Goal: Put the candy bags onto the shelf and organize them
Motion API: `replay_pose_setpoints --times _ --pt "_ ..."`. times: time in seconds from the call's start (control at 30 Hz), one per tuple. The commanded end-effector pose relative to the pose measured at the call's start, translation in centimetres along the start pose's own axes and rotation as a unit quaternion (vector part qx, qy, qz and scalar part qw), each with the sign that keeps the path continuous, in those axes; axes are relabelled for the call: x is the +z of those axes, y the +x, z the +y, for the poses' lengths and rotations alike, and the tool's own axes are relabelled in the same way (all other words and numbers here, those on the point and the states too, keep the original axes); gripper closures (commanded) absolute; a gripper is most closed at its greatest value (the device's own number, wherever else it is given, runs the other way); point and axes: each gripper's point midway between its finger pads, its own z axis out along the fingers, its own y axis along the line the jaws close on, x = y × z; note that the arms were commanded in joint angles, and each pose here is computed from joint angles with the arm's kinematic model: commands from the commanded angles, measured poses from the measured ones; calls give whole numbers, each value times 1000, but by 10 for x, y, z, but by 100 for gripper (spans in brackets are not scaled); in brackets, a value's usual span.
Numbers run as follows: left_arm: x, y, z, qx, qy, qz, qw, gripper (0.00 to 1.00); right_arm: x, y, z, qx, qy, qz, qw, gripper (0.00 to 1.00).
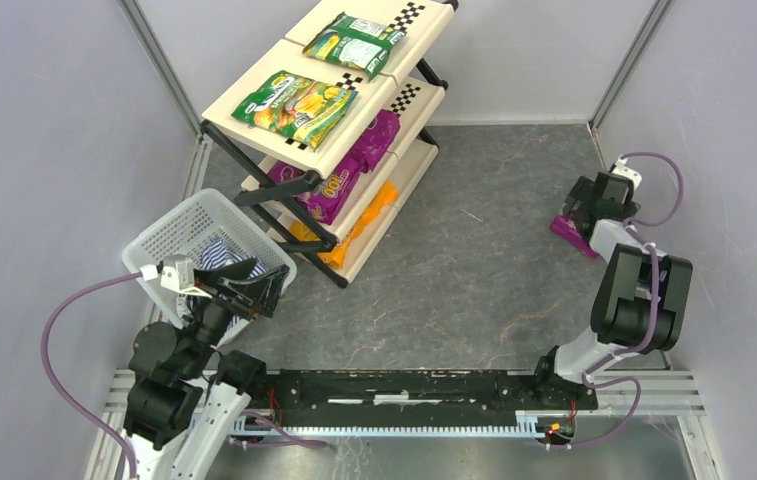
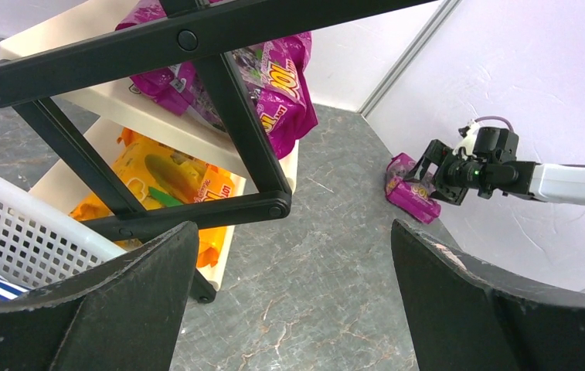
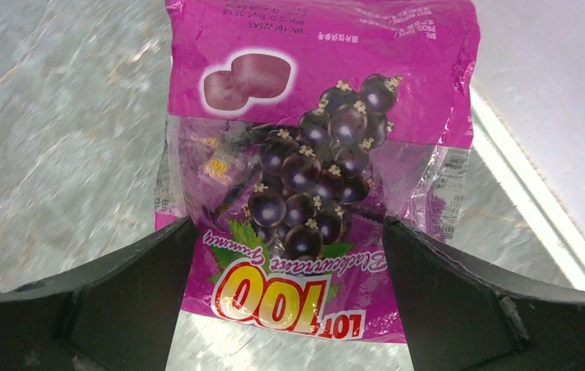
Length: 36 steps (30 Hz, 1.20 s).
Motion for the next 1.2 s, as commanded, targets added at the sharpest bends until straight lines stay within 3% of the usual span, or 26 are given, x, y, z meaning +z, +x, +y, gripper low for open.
replay_pose_setpoints --times 0.0,0.23,0.4,0.5,0.67,0.87,1.0,1.17 --pt "4 -5 -2 -1 2 -7 1000 0 -25 55 34 -19 -52 57 997 2" --pt "7 -2 0 0 -1 0 1000 0 -66 117 92 -84 -151 82 982 2" --pt "9 1 -1 0 1 8 1000 0 -110 152 141 -126 -266 109 950 4" --pt "11 2 0 0 -2 12 1000 0 -127 147 154 -163 -306 93 934 3" --pt "13 3 5 -3 -16 13 1000 0 -145 139 168 -137 -347 90 923 2" --pt "14 4 8 -6 -26 17 1000 0 -141 98 164 -95 -315 50 943 2" --pt "15 5 9 -6 -29 21 999 1 -142 72 169 -58 -326 38 943 2" --pt "17 6 11 -6 -33 23 999 1 -123 43 147 -27 -281 8 959 2"
